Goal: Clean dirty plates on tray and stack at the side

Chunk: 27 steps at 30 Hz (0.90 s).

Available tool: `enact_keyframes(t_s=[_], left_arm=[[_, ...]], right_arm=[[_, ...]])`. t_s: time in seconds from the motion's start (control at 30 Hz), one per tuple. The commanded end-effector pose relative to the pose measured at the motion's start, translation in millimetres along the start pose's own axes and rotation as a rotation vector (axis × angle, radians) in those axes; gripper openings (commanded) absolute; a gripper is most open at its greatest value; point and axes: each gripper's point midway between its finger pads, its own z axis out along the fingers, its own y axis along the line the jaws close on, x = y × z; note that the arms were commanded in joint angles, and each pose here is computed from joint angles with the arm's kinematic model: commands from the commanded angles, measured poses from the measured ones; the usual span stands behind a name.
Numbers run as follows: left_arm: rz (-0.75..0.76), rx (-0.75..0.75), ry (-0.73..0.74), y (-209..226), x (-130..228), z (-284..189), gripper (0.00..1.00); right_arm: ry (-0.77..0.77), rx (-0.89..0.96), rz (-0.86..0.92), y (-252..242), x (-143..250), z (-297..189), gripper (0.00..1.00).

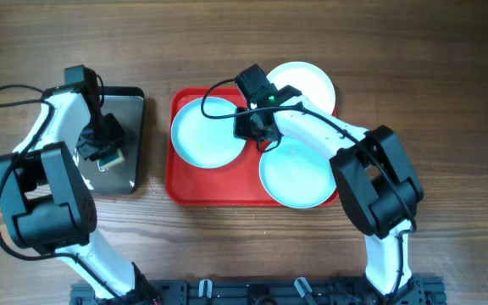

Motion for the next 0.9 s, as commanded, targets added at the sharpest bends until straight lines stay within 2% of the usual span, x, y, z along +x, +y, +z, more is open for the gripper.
enact_keyframes(t_s=[0.0, 0.1, 0.17, 0.3, 0.47, 0.6, 0.87], left_arm=[[0.002, 0.048, -0.042, -6, -17, -25, 0.40], [0.001, 0.073, -0.083, -7, -24, -49, 0.47], [0.007, 0.071, -0.079, -5, -22, -52, 0.47], [0.022, 0.058, -0.051, 0, -12, -39, 0.40], [-0.003, 0.080, -0.050, 4, -8, -17, 0.39], [0.025, 0.140, -0.075, -7, -14, -15, 0.35], [0.018, 0.097, -0.081, 1, -15, -14, 0.27]], right_arm=[[0.000, 0.014, 0.018, -1, -2, 10, 0.04], [-0.001, 0.013, 0.018, -1, -2, 10, 0.04], [-0.001, 0.013, 0.018, -1, -2, 10, 0.04], [-0.001, 0.013, 0.017, -1, -2, 10, 0.04], [-0.002, 0.012, 0.017, -1, -2, 10, 0.04], [-0.002, 0.012, 0.017, -1, -2, 10, 0.04], [-0.002, 0.012, 0.017, -1, -2, 10, 0.04]])
